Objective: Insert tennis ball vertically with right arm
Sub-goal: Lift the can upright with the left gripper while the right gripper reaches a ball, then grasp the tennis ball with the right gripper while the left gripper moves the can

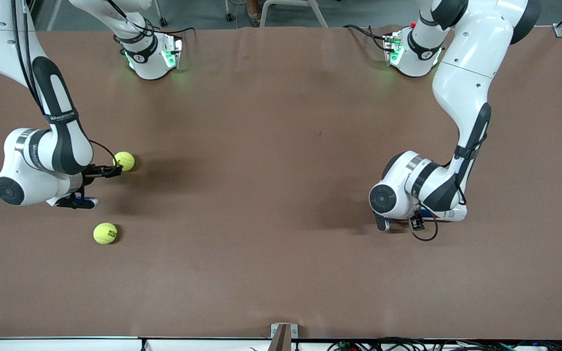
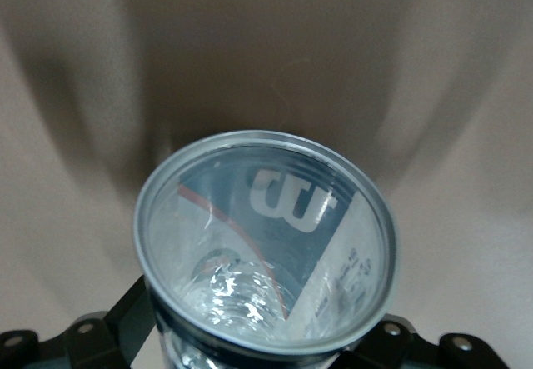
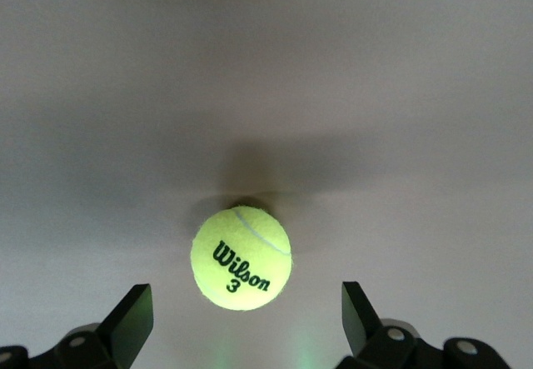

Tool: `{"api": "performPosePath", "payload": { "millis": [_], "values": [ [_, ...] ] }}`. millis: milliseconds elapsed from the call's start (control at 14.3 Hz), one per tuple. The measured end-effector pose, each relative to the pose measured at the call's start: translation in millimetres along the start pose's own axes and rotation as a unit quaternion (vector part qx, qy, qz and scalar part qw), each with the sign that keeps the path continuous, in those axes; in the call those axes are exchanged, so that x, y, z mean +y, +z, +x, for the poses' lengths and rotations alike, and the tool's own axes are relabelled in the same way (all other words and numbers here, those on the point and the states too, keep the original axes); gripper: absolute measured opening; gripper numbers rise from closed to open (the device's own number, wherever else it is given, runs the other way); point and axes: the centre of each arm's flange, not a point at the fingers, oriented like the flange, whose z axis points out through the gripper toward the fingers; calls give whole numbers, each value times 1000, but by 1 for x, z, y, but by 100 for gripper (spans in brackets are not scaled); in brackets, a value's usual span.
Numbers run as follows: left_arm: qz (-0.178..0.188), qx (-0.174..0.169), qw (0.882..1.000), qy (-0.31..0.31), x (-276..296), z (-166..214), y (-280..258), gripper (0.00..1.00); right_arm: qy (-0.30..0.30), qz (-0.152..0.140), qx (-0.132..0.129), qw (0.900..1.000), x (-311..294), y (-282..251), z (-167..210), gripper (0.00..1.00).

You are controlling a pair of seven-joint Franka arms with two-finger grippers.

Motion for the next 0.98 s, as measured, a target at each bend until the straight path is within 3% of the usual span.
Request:
{"api": "performPosePath", "payload": {
  "millis": [418,627,976],
  "values": [
    [1,1,1000,14,-3,-3,2,85,8,18,-11,1000,0,33,-5,100],
    [5,3,1000,19,-4,-3,-2,63,9,17,-6,1000,1,36,-5,100],
    [17,18,998,60,-4,4,-15,54,10,18,-12,1000,2,46,-7,100]
  ]
}}
